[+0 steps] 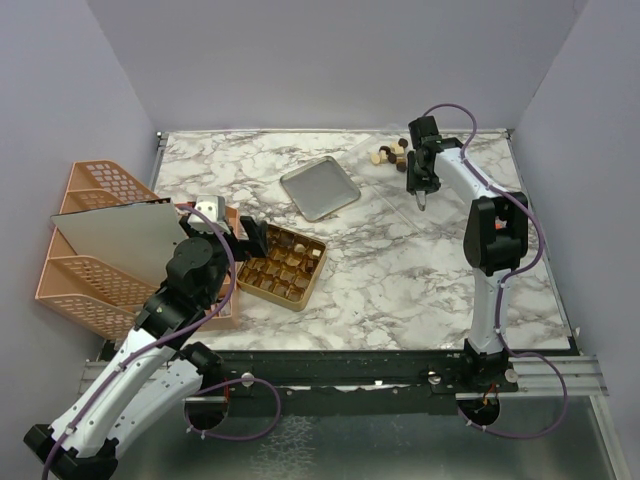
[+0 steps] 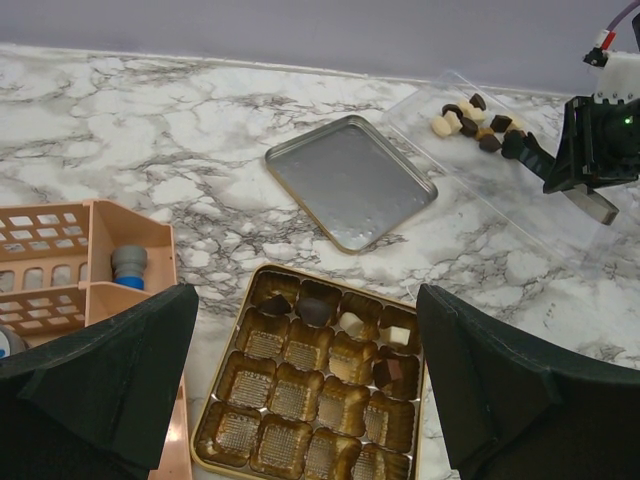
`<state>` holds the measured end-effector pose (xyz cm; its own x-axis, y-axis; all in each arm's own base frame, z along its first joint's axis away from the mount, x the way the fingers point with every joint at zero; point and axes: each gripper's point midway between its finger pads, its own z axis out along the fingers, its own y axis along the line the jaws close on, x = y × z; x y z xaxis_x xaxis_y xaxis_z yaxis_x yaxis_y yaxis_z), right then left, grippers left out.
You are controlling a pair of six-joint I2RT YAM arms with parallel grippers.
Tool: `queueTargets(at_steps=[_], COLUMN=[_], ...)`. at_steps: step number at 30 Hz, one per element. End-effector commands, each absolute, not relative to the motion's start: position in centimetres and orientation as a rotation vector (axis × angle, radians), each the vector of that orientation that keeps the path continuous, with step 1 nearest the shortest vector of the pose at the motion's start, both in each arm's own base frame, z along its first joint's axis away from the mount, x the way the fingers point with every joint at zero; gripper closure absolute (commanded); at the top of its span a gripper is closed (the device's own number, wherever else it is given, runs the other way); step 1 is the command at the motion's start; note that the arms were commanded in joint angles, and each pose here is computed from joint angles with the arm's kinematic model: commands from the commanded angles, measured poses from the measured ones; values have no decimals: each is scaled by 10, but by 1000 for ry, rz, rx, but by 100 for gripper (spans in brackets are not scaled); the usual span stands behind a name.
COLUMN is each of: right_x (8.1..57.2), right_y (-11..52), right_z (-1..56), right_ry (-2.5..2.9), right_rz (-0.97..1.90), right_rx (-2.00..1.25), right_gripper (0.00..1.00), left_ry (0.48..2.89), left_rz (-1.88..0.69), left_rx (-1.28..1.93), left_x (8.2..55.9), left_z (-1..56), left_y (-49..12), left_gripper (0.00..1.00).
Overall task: Pack the chocolate
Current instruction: Pick up the fake chocolate from the plate.
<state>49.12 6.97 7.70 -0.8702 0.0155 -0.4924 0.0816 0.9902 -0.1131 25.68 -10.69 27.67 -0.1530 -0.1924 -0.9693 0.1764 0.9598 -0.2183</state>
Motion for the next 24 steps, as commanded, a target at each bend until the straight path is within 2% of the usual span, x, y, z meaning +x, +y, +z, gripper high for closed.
queueTargets(at_steps=[1, 9, 24], right_x=[498, 494, 444], right_y=[75, 63, 100], right_z=[71, 78, 118], right_ry=[2615, 2626, 2607], right_rz=[-128, -221, -53], right_rx=[74, 52, -23], right_gripper=[62, 72, 77], left_ry=[1674, 1666, 1648], left_rz=[-306, -302, -275], left_rx=[-23, -31, -60], left_x=[255, 254, 253], left_z=[280, 282, 286], left_y=[-102, -100, -91], left_gripper=[1, 1, 1])
